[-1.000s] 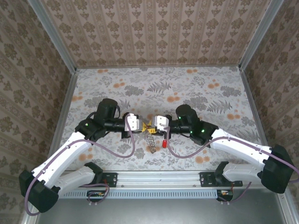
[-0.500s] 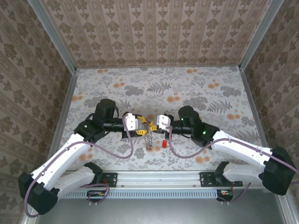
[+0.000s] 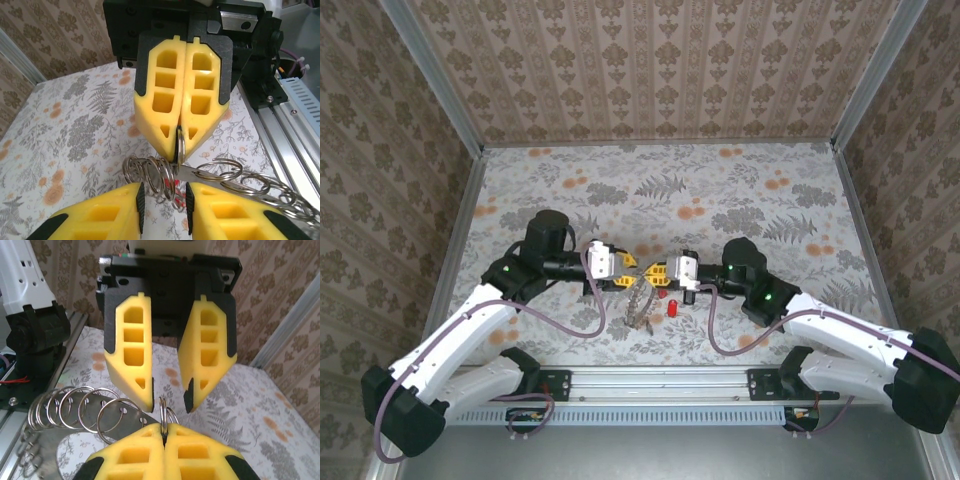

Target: Put the keys on the keyring

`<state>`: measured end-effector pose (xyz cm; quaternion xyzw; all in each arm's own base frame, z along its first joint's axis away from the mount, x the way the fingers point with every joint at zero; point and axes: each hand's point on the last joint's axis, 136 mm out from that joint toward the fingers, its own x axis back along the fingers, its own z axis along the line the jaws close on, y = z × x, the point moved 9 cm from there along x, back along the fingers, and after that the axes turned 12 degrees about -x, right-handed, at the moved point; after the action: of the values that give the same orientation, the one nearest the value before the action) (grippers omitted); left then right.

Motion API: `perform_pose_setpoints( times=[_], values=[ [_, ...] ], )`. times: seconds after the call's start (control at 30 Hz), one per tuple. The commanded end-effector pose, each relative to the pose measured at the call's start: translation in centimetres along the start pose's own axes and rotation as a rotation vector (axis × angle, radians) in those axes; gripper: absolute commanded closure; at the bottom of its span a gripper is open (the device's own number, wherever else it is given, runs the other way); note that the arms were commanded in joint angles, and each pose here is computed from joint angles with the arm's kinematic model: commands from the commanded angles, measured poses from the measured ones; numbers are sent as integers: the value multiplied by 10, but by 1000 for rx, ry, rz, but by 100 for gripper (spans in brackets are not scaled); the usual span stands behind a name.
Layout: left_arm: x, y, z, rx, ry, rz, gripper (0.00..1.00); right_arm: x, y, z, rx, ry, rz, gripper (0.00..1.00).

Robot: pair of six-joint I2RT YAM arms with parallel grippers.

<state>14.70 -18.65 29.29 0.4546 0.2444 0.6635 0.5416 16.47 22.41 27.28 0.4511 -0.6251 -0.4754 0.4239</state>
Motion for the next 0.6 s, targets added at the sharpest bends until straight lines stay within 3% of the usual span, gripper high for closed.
perform_pose_setpoints(
  times=[0.0, 0.27, 0.57],
  values=[
    [6, 18, 7, -52, 10, -91, 71, 6, 20, 3, 86, 37, -129, 100],
    [9, 25, 4, -87, 18, -136, 72, 3, 21, 1, 79, 35, -137, 100],
    [10, 26, 1, -94, 14, -152, 86, -5, 20, -3, 25, 48, -169, 100]
  ],
)
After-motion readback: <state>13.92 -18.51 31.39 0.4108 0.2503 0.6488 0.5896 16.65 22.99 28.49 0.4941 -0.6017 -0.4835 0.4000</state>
